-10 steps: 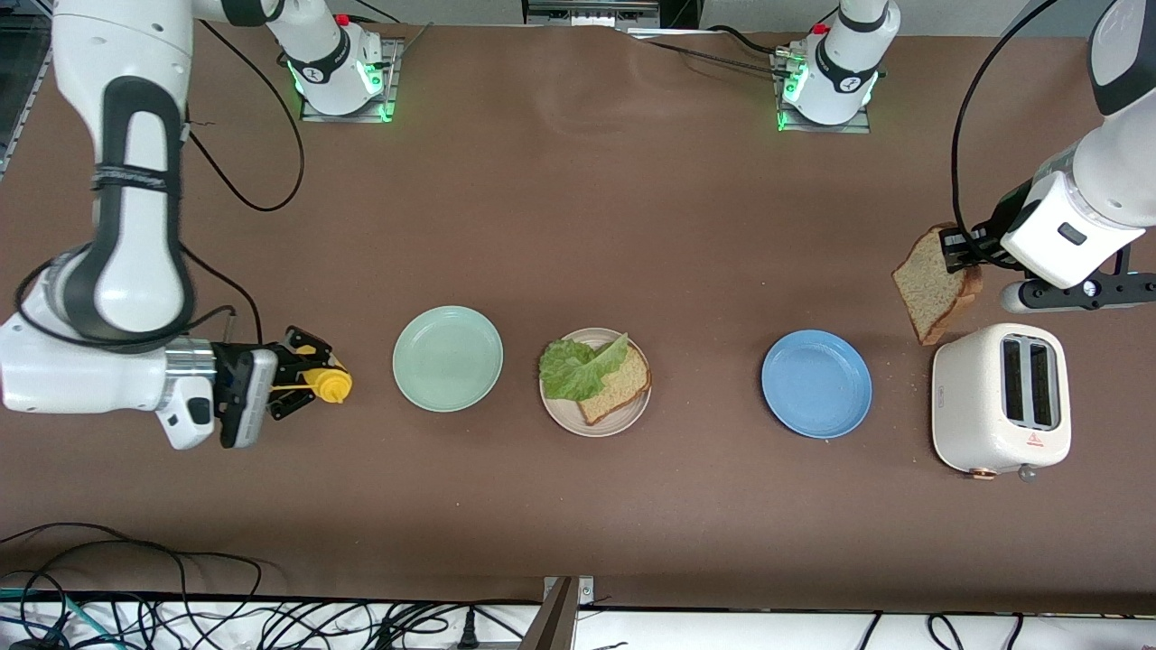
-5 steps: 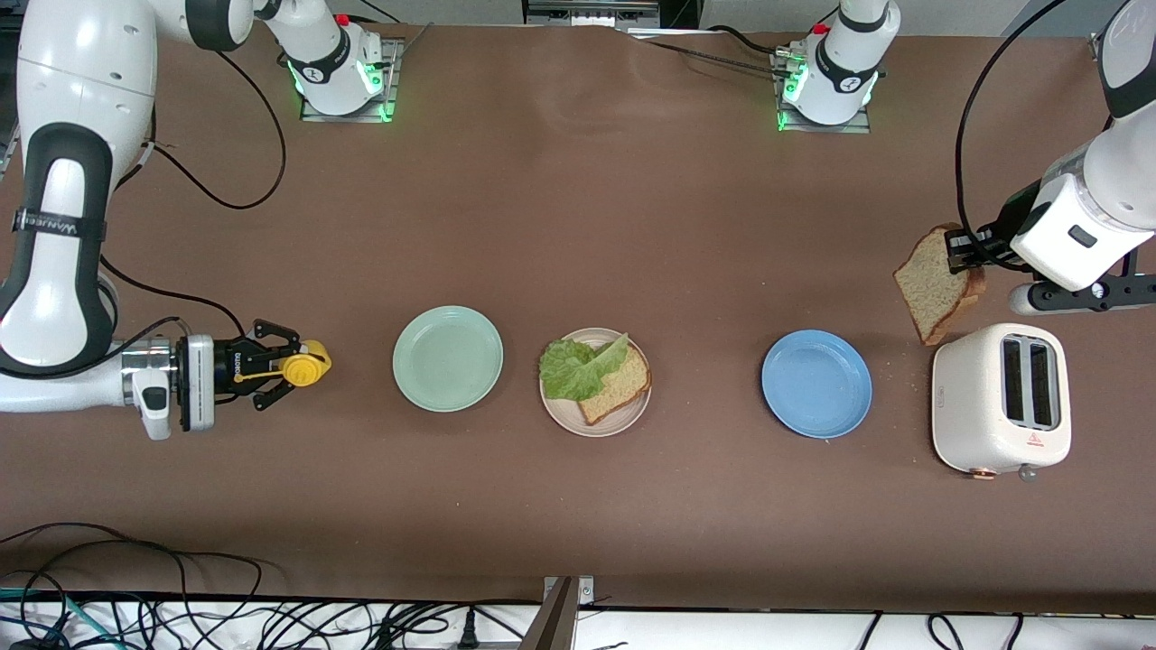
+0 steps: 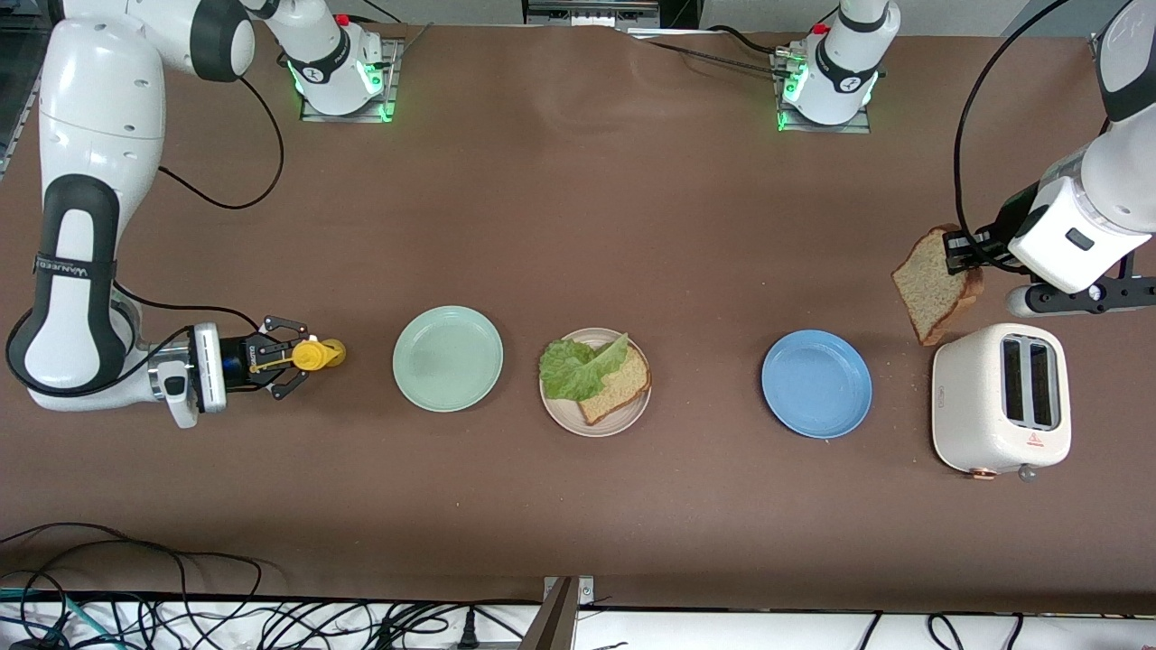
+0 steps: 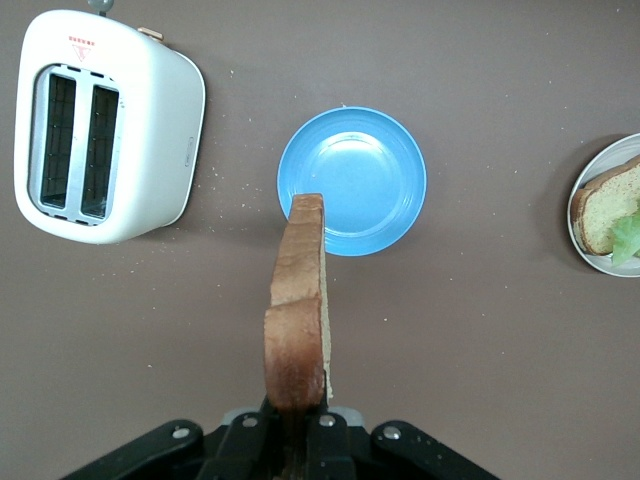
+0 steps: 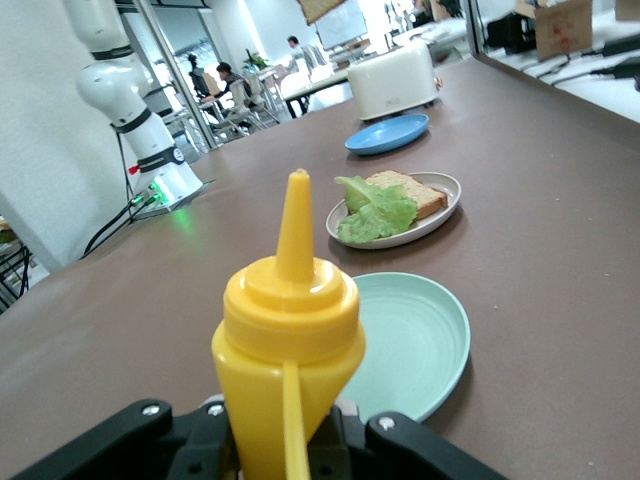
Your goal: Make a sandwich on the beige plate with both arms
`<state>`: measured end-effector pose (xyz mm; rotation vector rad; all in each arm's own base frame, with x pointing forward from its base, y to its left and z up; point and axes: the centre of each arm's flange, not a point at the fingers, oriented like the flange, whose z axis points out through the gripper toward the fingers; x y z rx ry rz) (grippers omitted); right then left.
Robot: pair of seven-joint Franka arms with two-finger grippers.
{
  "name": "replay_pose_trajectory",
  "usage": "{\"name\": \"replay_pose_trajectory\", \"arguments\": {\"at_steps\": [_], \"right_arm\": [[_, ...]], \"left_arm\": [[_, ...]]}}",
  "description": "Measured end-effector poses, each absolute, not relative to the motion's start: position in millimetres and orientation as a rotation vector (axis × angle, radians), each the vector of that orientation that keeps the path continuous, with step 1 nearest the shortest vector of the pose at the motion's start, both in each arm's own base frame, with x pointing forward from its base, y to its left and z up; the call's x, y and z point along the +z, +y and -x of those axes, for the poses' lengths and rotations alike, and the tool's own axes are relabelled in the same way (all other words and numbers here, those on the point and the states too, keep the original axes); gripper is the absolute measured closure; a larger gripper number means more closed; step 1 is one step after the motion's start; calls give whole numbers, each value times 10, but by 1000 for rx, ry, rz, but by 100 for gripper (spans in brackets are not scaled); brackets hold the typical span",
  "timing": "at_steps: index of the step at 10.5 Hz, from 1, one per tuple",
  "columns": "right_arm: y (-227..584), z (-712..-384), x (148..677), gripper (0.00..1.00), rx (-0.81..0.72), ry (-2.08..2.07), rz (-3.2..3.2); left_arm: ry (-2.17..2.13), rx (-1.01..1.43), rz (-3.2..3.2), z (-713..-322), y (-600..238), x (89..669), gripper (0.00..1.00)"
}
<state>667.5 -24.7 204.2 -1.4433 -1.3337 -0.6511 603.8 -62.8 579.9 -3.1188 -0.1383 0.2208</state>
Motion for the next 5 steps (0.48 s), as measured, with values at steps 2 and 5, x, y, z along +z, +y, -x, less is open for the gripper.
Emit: {"name": "replay_pose_trajectory", "arguments": {"at_steps": [2, 5], "right_arm": [[-309, -6624, 1936, 89, -712, -1352, 1370], [-315, -6573, 1758, 89, -780, -1377, 1296]], "left_arm": [[-138, 225, 3119, -6045, -627, 5782, 91], [-138, 226, 3119, -6046, -627, 5779, 91]]}}
